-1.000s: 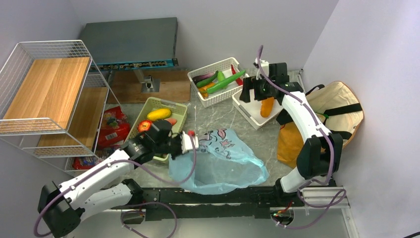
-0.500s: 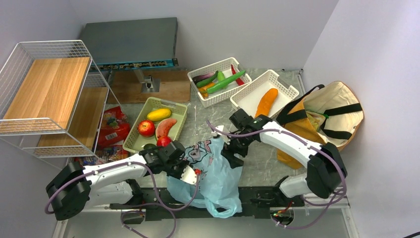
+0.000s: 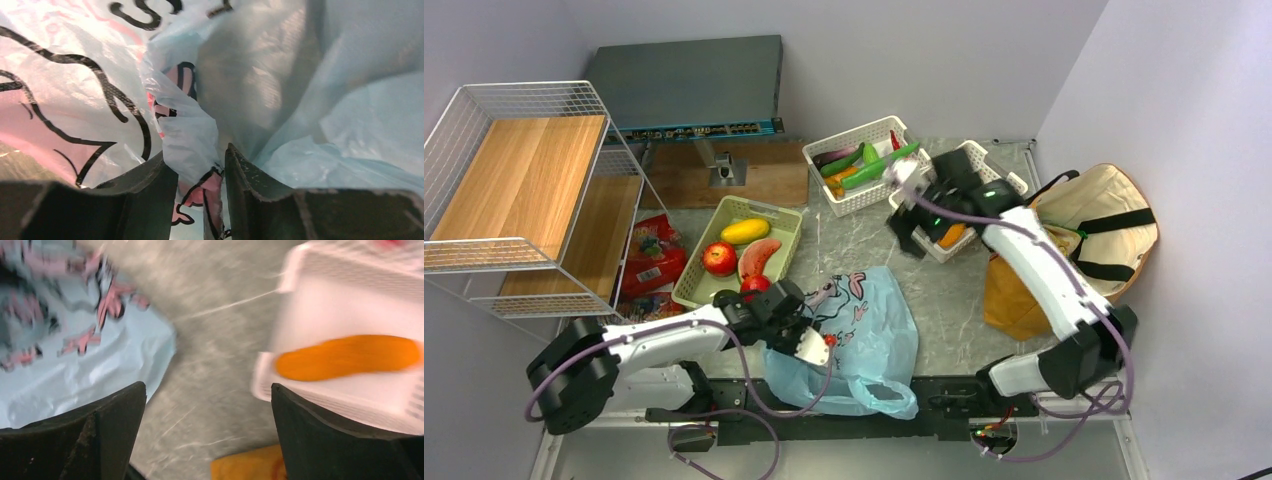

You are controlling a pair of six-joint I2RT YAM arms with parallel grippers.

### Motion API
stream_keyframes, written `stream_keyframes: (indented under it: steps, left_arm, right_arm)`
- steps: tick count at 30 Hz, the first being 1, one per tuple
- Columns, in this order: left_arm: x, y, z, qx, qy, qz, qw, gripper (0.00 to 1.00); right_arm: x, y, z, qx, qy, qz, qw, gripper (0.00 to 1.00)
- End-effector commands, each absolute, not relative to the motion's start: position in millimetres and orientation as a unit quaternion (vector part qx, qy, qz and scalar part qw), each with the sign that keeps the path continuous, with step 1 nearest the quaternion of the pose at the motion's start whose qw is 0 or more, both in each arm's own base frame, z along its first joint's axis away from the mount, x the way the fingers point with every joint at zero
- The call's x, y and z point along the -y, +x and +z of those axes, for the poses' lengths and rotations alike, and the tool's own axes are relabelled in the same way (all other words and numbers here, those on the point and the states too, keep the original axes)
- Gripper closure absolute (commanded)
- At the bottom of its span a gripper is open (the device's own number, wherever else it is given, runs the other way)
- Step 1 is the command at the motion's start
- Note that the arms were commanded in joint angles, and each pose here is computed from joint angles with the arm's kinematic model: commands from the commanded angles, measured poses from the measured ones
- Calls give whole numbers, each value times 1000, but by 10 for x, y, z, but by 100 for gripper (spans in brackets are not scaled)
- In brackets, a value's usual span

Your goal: Untie the knot of the grocery bags and take out the mixed food

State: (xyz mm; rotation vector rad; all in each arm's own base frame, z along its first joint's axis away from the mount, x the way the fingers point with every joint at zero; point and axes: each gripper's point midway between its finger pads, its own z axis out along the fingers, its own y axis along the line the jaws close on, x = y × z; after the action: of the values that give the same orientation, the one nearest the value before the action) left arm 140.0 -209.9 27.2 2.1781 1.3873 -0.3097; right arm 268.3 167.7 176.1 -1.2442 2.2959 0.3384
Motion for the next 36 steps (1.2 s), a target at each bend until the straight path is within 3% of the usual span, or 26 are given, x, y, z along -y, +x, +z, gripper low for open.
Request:
stream_keyframes:
  steps: [1, 8, 11, 16, 18, 21, 22, 23, 30, 36]
  left_arm:
    - [2459, 1632, 544, -532, 776, -124, 313, 55]
    - [2804, 1857, 781, -551, 749, -136, 342, 51]
    - [2989, 1967, 859, -552, 744, -142, 347, 52]
    - [3318, 2072, 953, -557, 735, -146, 359, 51]
    - [3395, 2064, 966, -571, 726, -160, 349, 40]
    - [3443, 1999, 1002, -583, 716, -185, 337, 23]
    - [3433, 1970, 1019, -584, 713, -191, 336, 21]
    - [3413, 1944, 1060, -585, 709, -195, 342, 20]
    - [3030, 1695, 1374, -585, 670, -249, 382, 23]
    - [2942, 1770, 1986, -582, 610, -283, 457, 9]
  right_arm:
    - [-1144, 2714, 2782, -876, -327, 76, 347, 3]
    - [104, 2658, 3122, -913, -144, -103, 369, 0]
    - [602, 2551, 3121, -928, -73, -129, 341, 0]
    - [813, 2519, 2971, -946, -47, -121, 296, 1]
    - [706, 2539, 2864, -954, -58, -79, 284, 16]
    - [398, 2576, 2870, -949, -94, 3, 300, 66]
    - [262, 2584, 2923, -943, -110, 37, 311, 89]
    - [122, 2568, 2984, -936, -130, 72, 319, 100]
    - [-695, 2103, 2857, -897, -288, 167, 292, 100]
    - [-1051, 1711, 2440, -885, -353, 207, 222, 100]
